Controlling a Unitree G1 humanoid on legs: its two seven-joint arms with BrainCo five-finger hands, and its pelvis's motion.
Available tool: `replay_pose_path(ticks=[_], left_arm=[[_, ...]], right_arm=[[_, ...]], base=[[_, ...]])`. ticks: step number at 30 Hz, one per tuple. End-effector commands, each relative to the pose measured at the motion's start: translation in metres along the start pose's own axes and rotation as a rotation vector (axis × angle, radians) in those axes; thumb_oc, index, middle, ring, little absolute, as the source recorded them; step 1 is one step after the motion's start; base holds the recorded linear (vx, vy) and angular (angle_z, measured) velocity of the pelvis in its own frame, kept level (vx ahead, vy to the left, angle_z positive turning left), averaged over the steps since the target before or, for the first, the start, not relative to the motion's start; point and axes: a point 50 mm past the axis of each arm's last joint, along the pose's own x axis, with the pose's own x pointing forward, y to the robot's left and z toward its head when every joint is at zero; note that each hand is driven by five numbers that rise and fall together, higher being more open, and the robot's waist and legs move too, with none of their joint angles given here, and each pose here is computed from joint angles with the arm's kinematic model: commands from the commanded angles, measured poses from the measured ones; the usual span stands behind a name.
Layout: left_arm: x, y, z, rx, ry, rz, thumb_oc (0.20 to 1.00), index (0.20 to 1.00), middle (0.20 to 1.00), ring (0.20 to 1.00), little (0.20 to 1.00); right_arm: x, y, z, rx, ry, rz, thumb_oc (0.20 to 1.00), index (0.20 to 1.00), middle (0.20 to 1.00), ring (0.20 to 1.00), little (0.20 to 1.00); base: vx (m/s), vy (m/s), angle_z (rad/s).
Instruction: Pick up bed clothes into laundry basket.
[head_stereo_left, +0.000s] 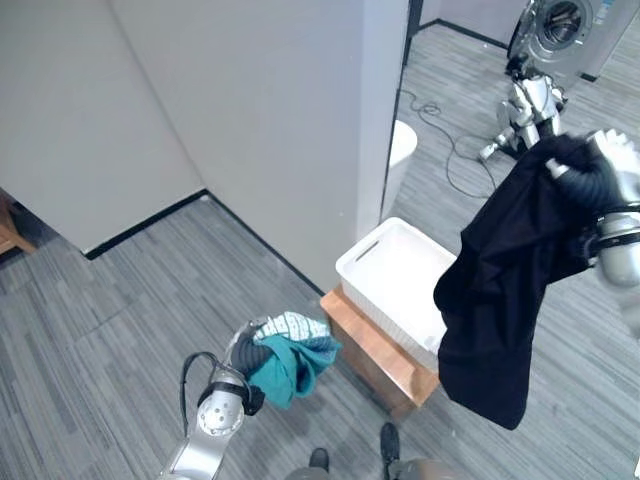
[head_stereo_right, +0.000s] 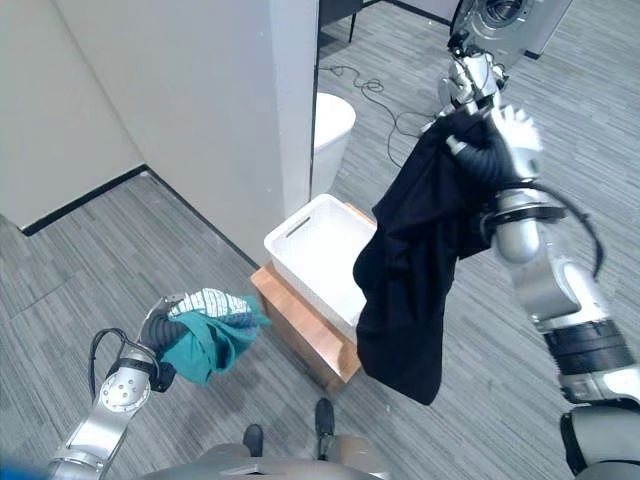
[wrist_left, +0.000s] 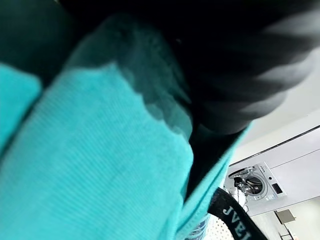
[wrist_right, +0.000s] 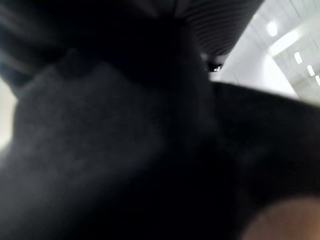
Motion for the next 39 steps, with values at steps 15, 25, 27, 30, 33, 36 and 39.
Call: replay_pose_path(ticks=[15, 25, 27, 30, 33, 36, 39], left_arm=[[-0.002, 0.005, -0.002, 0.018, -0.041, -0.047, 0.2, 0.2, 0.2, 0.2, 0.2], [0.008, 0.0, 0.007, 0.01, -0.092, -0.058, 0.2, 0.2, 0.2, 0.2, 0.2], [0.011, 0.002, 0.011, 0.008, -0.11, -0.059, 0.2, 0.2, 0.2, 0.2, 0.2], [0.013, 0.004, 0.016, -0.032, -0.128, -0.047, 0.2, 0.2, 0.2, 0.2, 0.2], [0.014, 0.02, 0.016, -0.095, -0.117, 0.046, 0.2, 0.2, 0.2, 0.2, 0.2], [0.018, 0.039, 0.025, -0.111, -0.154, 0.146, 0.2, 0.2, 0.2, 0.2, 0.2], [0.019, 0.066, 0.056, -0.122, -0.296, 0.266, 0.2, 0.2, 0.2, 0.2, 0.2]], right_arm=[[0.033, 0.052, -0.025, 0.059, 0.303, 0.051, 0.2, 0.2, 0.2, 0.2, 0.2], [0.056, 0.066, -0.016, 0.02, 0.349, 0.109, 0.2, 0.2, 0.2, 0.2, 0.2], [0.052, 0.069, -0.027, -0.044, 0.399, 0.153, 1.0, 1.0, 1.0, 1.0, 1.0], [0.047, 0.07, -0.035, -0.029, 0.442, 0.159, 1.0, 1.0, 1.0, 1.0, 1.0], [0.039, 0.076, -0.03, -0.009, 0.385, 0.164, 1.0, 1.0, 1.0, 1.0, 1.0], [0.031, 0.069, -0.021, 0.085, 0.313, 0.086, 1.0, 1.0, 1.0, 1.0, 1.0], [-0.003, 0.038, -0.01, 0.169, 0.166, -0.068, 1.0, 1.0, 1.0, 1.0, 1.0]], base=[[0.01, 0.001, 0.01], [-0.01, -0.005, 0.09], [-0.05, -0.01, 0.22], [-0.02, 0.012, 0.21], [0.0, 0.005, 0.08], [0.0, 0.001, -0.01], [-0.01, 0.01, -0.14]])
